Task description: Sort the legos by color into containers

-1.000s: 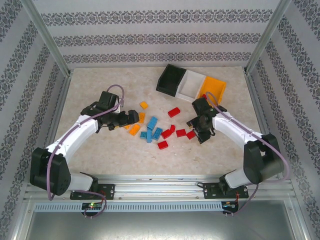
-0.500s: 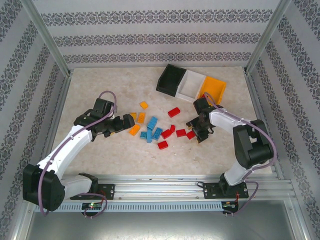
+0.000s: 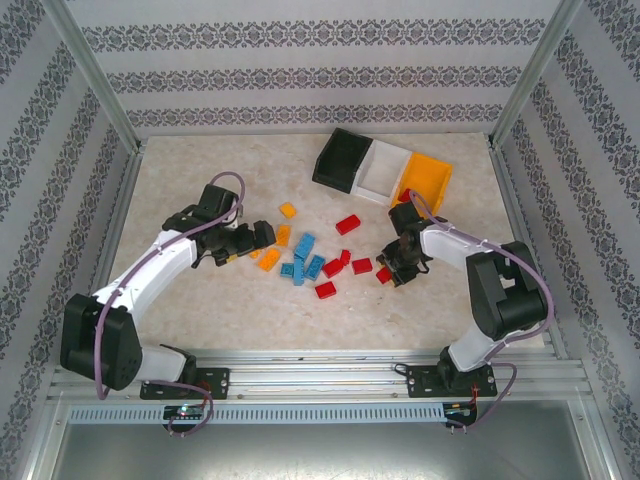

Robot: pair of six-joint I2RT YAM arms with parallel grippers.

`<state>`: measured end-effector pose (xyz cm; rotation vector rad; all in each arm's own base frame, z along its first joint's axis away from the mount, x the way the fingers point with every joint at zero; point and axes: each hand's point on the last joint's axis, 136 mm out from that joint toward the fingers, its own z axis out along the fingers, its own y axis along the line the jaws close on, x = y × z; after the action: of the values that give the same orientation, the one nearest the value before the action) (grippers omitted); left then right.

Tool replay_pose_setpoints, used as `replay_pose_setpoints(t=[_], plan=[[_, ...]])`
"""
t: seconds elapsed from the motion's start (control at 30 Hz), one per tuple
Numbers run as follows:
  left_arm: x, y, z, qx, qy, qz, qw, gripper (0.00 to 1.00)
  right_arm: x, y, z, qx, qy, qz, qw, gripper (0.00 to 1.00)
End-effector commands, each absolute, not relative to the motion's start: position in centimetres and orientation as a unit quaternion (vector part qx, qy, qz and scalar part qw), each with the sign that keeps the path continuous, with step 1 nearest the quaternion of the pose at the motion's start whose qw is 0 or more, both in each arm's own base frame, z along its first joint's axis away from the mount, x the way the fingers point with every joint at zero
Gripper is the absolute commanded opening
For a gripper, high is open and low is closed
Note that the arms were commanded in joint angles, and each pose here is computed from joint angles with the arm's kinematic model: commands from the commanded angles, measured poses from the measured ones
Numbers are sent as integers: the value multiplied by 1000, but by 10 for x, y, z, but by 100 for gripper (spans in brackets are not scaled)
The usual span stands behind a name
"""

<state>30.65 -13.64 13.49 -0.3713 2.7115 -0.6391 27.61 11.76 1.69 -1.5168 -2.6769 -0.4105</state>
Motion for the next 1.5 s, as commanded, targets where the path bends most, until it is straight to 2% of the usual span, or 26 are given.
replay_pose_setpoints(t=[0.0, 0.13, 0.3, 0.5, 0.63, 0.77, 0.9, 1.07, 1.47], plan=[[309, -141, 145, -113, 951, -229, 176, 100, 274, 111, 20, -483, -864, -140, 20, 42], [299, -138, 139, -138, 945, -236, 181, 100, 281, 98, 36, -483, -862, -154, -2, 33], [292, -135, 136, -149, 943, -237, 180, 100, 301, 89, 66, -478, -855, -200, -24, 34], [299, -141, 142, -144, 942, -245, 180, 100, 346, 70, 125, -450, -858, -231, -94, 33], [300, -145, 141, -134, 944, -248, 172, 100, 380, 56, 171, -404, -876, -221, -145, 33], [300, -147, 139, -123, 947, -248, 165, 100, 411, 44, 195, -369, -891, -197, -178, 33], [300, -149, 138, -103, 952, -241, 156, 100, 437, 34, 198, -350, -904, -171, -180, 33], [304, -150, 138, -70, 960, -229, 146, 100, 461, 25, 178, -331, -922, -133, -150, 32], [319, -152, 138, -3, 972, -199, 124, 100, 486, 0, 122, -307, -947, -42, -84, 32]])
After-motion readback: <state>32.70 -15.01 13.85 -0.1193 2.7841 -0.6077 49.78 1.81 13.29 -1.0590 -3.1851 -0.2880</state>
